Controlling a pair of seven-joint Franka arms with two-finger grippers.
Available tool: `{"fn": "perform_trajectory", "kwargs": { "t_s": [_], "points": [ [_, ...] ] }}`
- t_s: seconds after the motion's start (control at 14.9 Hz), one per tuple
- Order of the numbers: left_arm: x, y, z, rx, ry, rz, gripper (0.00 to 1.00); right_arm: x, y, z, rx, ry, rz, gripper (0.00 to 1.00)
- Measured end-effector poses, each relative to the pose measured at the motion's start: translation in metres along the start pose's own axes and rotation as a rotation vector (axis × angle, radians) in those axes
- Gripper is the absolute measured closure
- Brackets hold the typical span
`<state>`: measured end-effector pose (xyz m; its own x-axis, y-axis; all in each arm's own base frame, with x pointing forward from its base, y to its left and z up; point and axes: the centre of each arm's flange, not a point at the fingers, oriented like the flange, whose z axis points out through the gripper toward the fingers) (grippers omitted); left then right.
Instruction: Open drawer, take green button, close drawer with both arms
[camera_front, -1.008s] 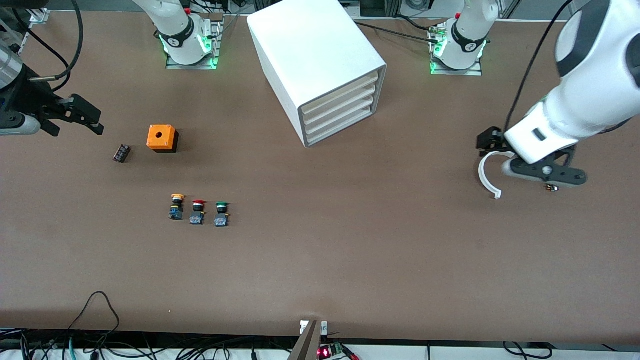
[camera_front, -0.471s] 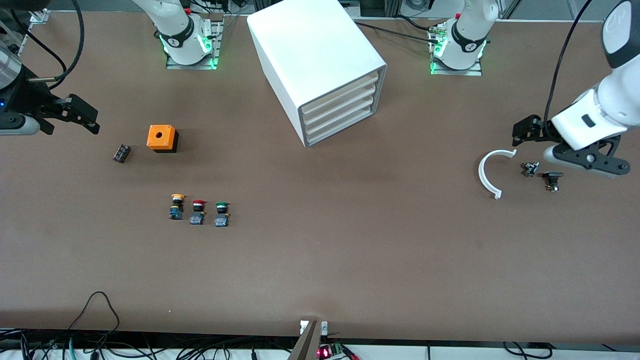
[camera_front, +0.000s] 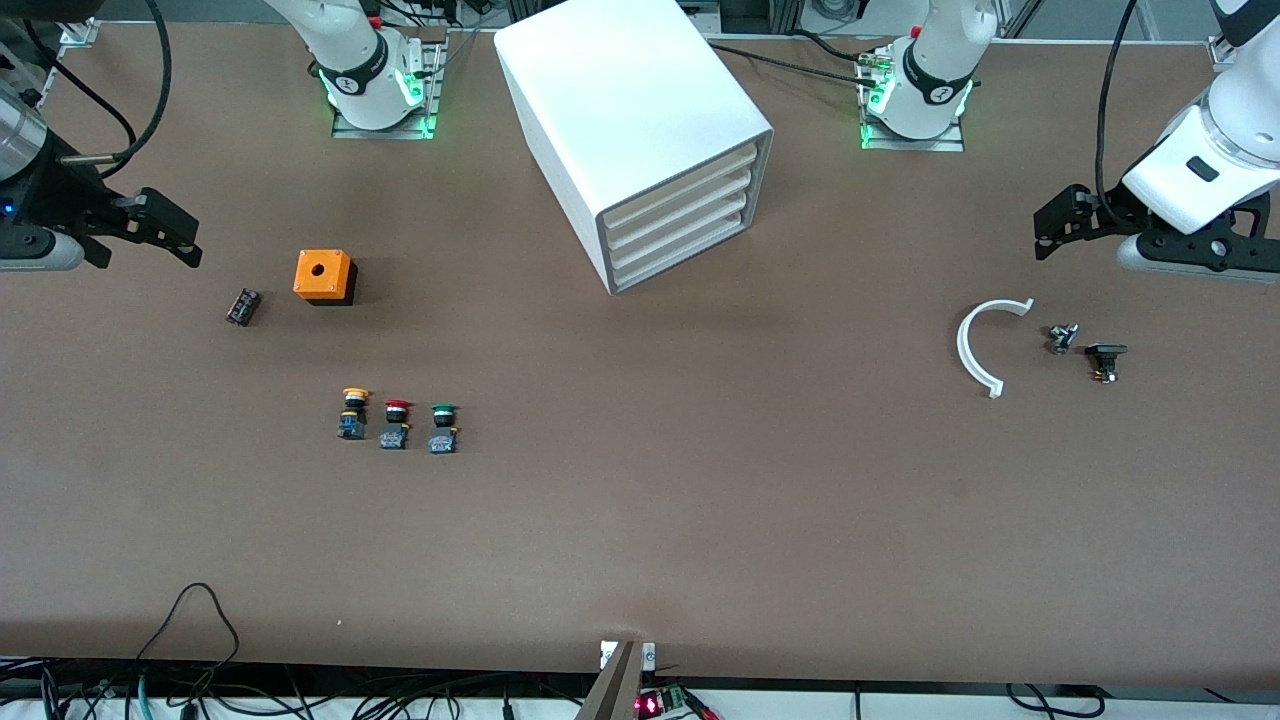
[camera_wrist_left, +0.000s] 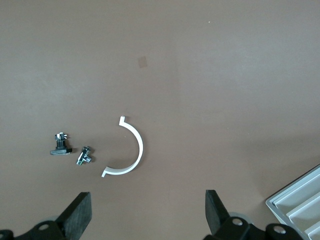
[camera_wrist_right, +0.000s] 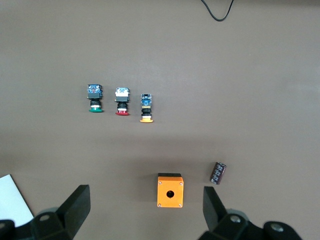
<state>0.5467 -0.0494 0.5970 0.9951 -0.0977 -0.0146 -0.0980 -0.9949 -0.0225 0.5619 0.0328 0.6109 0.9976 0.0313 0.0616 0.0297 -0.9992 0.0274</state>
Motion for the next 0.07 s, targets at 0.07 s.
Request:
{"fn": "perform_trajectory", "kwargs": {
  "t_s": [0.07],
  "points": [
    [-0.0001,-0.0003,0.0001,0.000,-0.001,-0.001,0.00,0.0000,0.0000,0.0001,0.000,0.000,0.000,0.00]
  ]
}}
